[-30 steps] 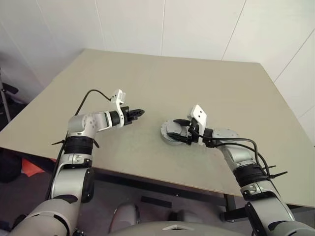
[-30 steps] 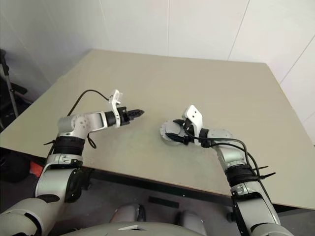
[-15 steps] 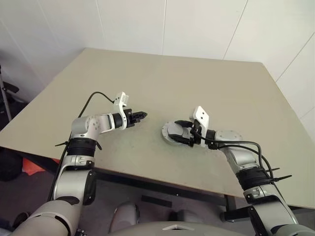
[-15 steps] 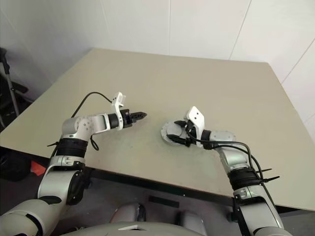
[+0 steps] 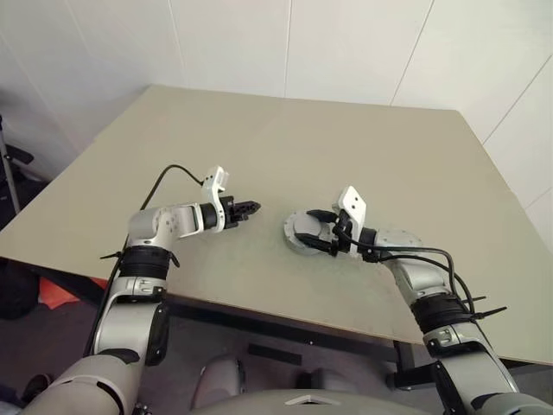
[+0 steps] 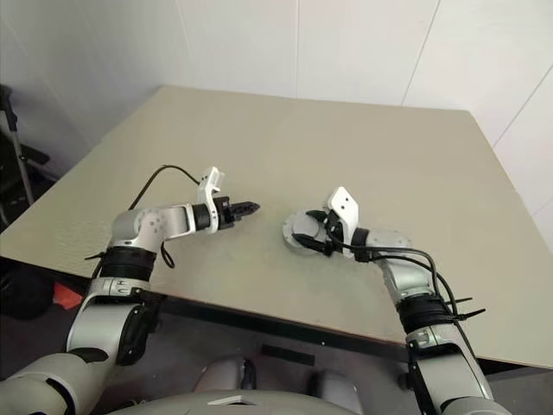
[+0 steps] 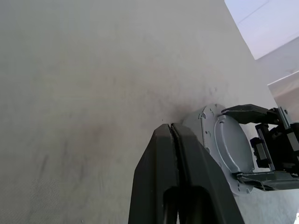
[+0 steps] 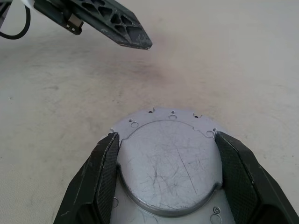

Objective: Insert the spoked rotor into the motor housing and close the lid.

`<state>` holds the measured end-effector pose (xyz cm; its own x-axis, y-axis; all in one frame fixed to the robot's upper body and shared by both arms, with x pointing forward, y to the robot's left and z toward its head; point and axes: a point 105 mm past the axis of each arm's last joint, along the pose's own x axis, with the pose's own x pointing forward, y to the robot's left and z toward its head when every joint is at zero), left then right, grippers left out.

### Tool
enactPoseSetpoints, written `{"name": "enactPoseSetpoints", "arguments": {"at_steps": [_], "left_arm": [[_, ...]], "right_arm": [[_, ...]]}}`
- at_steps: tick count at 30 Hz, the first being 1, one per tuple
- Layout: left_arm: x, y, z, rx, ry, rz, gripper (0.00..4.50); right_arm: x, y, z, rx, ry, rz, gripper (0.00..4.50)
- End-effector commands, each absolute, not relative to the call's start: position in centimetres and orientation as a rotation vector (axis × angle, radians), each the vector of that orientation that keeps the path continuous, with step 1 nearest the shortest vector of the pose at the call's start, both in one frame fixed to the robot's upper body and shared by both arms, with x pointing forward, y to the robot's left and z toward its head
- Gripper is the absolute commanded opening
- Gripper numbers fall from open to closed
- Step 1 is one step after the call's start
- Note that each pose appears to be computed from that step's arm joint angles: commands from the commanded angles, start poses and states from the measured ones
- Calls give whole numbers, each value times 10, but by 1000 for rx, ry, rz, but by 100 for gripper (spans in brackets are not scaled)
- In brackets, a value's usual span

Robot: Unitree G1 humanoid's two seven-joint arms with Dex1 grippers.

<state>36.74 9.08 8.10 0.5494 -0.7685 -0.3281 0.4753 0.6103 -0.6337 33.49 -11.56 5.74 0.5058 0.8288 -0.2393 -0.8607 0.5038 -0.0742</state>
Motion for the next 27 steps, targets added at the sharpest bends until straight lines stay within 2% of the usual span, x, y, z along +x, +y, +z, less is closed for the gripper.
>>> {"name": "enactPoseSetpoints", "arguments": {"at_steps": [1, 8, 12, 22, 27], "left_arm": [[369, 86, 95, -494, 583, -807, 5], [370, 86, 98, -512, 573, -807, 5], [372, 68, 109, -596, 563, -851, 5], [363, 4, 109, -673, 652, -1023, 5], [365, -7, 93, -673, 745, -997, 5]], "right_arm": [[334, -131, 38, -194, 270, 972, 316], [333, -136, 29, -212, 312, 966, 316], [333, -134, 28, -209, 315, 966, 316], [332, -128, 29, -220, 315, 980, 316], [333, -126, 31, -222, 307, 979, 316]]}}
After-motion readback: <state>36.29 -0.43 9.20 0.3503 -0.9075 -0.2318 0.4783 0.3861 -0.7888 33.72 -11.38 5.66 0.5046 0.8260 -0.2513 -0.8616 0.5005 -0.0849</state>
